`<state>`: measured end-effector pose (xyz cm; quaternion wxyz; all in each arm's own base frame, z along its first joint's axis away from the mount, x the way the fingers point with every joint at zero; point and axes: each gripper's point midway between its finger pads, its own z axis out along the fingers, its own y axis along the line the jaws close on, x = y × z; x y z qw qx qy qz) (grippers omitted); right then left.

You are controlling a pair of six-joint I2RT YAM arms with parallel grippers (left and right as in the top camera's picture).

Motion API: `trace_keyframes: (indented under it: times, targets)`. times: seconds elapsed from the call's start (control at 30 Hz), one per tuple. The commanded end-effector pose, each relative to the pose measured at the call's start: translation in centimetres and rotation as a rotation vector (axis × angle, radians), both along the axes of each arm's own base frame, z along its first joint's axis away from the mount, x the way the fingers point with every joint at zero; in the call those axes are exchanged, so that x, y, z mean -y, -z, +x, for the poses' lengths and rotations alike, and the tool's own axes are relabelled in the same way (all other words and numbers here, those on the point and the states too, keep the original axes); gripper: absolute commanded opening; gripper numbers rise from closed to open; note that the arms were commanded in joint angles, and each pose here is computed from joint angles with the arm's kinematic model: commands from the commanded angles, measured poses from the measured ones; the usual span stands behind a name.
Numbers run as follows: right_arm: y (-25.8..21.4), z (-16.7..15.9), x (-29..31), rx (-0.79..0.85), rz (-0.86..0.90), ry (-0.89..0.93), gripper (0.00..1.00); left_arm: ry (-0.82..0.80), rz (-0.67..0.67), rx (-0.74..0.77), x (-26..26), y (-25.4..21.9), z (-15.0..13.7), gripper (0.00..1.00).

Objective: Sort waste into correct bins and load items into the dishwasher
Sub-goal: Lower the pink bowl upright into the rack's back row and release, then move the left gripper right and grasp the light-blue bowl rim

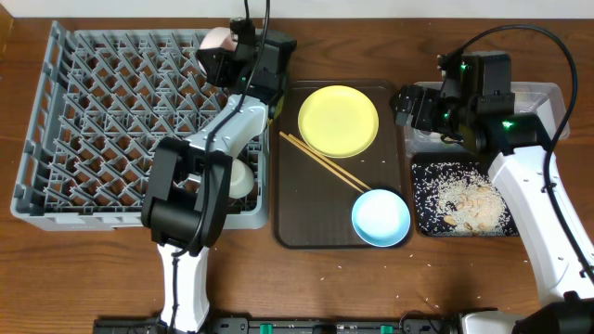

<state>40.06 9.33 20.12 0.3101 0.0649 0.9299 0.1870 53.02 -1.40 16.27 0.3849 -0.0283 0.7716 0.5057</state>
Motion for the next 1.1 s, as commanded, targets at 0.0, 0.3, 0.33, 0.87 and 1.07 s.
trace_keyframes:
  times: [0.0,0.3,0.33,0.87,1.07]
  targets:
    - [-0.5,0.2,0.1,0.014,-0.007,0.005,0.99,0.038,0.016,-0.071,1.2,2.2,-0.5,0.13]
    - [-0.5,0.2,0.1,0.014,-0.007,0.005,0.99,0.077,0.030,-0.105,3.1,2.6,-1.0,0.55]
    - [-0.5,0.2,0.1,0.014,-0.007,0.005,0.99,0.076,0.029,-0.106,3.1,2.6,-1.0,0.61]
    - [-0.5,0.2,0.1,0.014,-0.007,0.005,0.99,0.206,-0.161,-0.102,6.2,3.4,-1.0,0.75]
    - [-0.5,0.2,0.1,0.014,-0.007,0.005,0.99,0.318,-0.407,-0.070,8.6,1.8,-1.1,0.76]
